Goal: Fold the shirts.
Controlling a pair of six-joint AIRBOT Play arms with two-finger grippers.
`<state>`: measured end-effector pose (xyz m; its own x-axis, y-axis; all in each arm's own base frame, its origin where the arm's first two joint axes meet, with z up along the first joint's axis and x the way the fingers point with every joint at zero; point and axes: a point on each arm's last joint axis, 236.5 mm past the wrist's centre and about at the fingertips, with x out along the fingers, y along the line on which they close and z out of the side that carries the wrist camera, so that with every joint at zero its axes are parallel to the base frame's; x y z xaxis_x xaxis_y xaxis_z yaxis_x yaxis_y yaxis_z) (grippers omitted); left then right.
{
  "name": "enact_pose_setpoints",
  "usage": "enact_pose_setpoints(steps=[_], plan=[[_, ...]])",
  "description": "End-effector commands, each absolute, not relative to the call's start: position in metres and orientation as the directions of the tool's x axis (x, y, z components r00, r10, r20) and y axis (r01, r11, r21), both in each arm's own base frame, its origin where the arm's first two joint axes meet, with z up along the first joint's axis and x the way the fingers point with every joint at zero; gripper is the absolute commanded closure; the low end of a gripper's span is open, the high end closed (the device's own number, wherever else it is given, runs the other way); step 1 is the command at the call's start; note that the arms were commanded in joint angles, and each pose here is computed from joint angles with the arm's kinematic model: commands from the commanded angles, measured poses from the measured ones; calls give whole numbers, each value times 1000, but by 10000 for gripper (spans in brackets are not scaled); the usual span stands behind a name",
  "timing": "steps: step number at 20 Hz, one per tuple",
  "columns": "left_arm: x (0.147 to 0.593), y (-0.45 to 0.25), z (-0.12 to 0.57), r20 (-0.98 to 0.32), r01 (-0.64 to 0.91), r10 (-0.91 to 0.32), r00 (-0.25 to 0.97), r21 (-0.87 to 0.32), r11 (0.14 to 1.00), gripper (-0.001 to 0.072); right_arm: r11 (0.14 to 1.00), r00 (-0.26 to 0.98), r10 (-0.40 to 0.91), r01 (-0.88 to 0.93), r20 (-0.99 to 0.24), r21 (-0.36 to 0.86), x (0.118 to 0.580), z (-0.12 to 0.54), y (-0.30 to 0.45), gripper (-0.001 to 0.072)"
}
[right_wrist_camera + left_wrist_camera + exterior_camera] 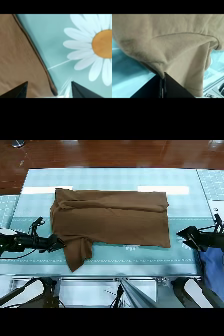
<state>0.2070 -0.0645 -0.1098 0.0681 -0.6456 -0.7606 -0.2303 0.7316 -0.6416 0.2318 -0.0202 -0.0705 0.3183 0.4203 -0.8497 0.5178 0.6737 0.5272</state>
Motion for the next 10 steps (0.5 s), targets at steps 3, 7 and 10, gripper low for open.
enact_pose_setpoints(steps=[3,7,10], plan=[[211,-69,-105,-744,-232,-663,83,-661,714,681,683,156,540,493,-827,539,208,-86,17,84],[211,-69,-106,-745,-236,-662,84,-660,713,682,689,94,580,474,-809,549,213,-103,42,84],[213,-69,-105,-743,-238,-663,92,-663,710,682,651,194,565,492,-802,578,244,-109,45,93]])
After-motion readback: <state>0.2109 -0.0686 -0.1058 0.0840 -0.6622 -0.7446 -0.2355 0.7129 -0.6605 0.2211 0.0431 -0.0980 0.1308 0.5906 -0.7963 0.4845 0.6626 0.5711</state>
